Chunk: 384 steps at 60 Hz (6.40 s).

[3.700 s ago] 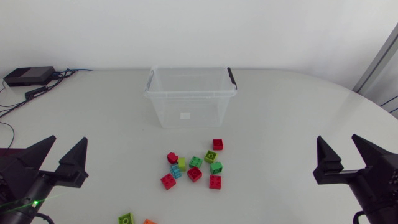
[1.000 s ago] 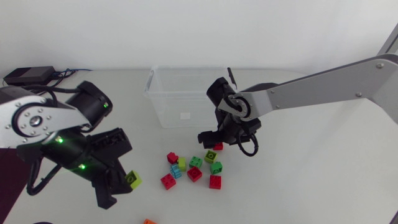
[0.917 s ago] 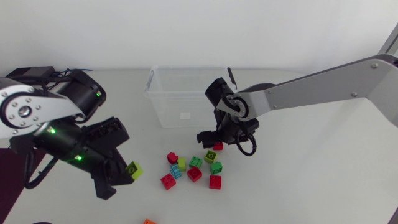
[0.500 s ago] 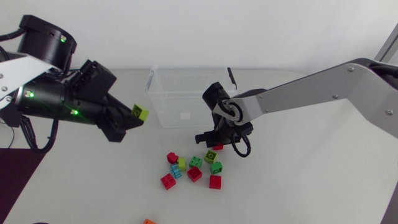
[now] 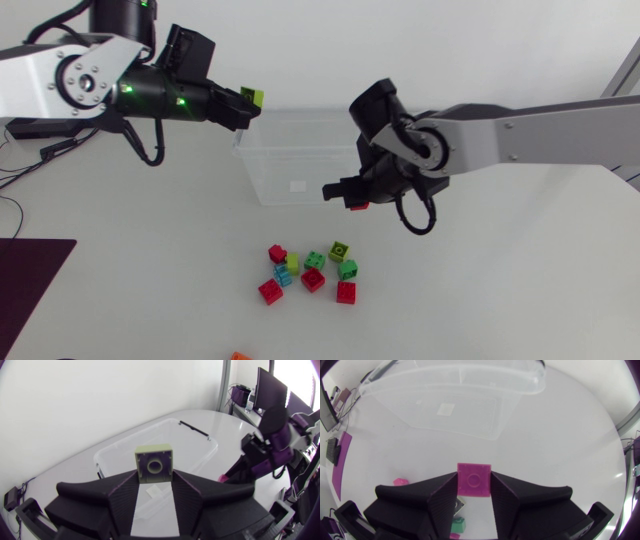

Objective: Pick up the duplo bricks and place them in the container

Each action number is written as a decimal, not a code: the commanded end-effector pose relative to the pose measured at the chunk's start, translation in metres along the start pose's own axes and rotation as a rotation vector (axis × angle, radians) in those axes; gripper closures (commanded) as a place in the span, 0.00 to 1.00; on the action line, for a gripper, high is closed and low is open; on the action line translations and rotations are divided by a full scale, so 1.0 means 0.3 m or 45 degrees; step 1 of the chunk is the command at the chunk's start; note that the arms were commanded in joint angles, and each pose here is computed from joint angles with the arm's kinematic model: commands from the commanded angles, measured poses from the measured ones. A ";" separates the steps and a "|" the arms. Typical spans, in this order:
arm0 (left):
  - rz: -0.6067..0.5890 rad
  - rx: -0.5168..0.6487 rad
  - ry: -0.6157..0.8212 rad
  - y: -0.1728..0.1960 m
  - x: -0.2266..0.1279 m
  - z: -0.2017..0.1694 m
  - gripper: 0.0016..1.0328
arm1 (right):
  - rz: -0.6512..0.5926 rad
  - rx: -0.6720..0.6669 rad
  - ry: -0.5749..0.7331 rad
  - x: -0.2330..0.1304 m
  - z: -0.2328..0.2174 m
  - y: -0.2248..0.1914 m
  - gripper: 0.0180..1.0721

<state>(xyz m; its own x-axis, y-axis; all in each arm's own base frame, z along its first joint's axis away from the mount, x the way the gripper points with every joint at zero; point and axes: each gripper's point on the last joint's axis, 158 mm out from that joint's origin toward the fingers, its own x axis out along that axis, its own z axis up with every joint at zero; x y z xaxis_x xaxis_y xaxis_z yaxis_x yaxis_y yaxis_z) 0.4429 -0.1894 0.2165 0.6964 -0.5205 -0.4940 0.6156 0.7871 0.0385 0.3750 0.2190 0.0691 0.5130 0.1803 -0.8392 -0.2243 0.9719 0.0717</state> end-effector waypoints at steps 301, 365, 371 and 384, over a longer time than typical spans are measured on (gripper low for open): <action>-0.182 0.194 0.493 -0.167 -0.106 -0.342 0.04 | 0.344 -0.745 -0.375 -0.289 0.266 0.099 0.79; -0.278 0.342 0.790 -0.316 0.177 -0.828 0.04 | 0.151 -0.373 -0.611 -0.218 0.459 -0.137 0.05; -0.289 0.343 0.795 -0.337 0.190 -0.843 0.04 | 0.146 -0.367 -0.584 -0.211 0.400 -0.160 0.05; -0.307 0.356 0.834 -0.352 0.198 -0.889 0.37 | 0.297 -0.453 -0.450 -0.195 0.165 -0.069 0.05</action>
<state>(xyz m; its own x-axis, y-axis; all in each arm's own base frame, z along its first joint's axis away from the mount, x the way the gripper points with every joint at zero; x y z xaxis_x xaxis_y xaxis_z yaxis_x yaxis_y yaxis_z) 0.3319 -0.2190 -0.0328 0.2586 -0.3163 -0.9127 0.8536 0.5171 0.0627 0.4178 0.1863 0.1526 0.6942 0.4449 -0.5659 -0.5520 0.8336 -0.0218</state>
